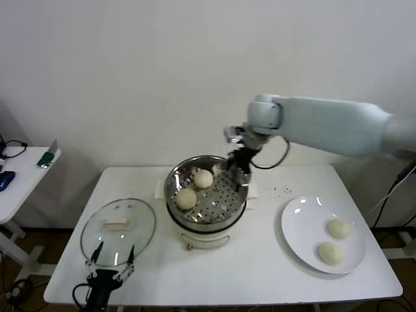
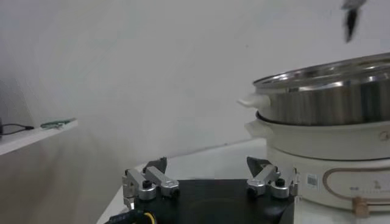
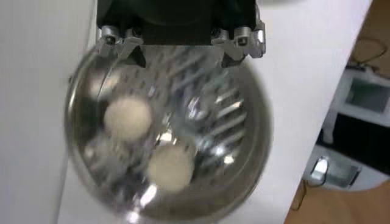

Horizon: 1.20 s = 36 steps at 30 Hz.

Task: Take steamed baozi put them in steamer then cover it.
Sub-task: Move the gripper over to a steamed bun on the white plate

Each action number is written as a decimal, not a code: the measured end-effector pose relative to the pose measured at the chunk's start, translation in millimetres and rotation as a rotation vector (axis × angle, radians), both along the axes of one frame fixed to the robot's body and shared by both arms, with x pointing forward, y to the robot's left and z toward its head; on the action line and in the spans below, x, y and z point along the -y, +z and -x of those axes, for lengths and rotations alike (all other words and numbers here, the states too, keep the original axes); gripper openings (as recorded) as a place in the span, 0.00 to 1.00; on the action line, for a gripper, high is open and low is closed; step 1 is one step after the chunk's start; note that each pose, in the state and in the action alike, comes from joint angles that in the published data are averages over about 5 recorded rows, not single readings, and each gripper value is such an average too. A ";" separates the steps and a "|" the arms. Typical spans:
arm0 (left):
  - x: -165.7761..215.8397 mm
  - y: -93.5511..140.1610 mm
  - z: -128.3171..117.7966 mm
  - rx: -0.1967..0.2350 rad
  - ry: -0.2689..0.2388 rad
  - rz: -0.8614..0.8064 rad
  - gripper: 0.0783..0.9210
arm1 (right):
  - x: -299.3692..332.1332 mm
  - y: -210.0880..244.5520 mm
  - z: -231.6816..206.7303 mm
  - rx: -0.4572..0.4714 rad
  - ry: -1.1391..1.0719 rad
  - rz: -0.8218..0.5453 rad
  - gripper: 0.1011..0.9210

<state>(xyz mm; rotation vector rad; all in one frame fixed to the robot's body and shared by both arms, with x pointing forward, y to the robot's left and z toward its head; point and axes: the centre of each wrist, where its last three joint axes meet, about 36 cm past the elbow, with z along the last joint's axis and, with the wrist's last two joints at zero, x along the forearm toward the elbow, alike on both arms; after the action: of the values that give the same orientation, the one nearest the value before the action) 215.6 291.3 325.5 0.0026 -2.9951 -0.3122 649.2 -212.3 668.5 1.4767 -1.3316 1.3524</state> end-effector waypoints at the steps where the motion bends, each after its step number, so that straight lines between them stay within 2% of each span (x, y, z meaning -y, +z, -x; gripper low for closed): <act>1: -0.2 -0.1 0.4 -0.002 0.000 -0.001 0.88 | 15.1 -3.4 5.1 -0.003 -0.010 0.002 0.88; 10: 2.1 2.1 3.6 -0.014 0.001 -0.011 0.88 | 127.6 -74.5 54.5 -0.051 -0.097 0.013 0.88; 18: 3.5 0.0 12.2 -0.024 0.013 -0.010 0.88 | 192.0 -134.6 92.5 -0.087 -0.150 0.105 0.88; 25: 3.4 -0.3 18.2 -0.031 0.026 -0.011 0.88 | 221.3 -166.5 108.7 -0.113 -0.172 0.188 0.88; 36: 1.7 -0.9 21.3 -0.036 0.038 -0.002 0.88 | 224.1 -193.6 110.8 -0.109 -0.164 0.232 0.88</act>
<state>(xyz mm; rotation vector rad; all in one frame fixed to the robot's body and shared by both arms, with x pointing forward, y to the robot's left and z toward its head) 194.3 289.6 324.5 0.0535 -2.9547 -0.3075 538.4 -436.3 474.9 1.2395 -1.1570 1.2562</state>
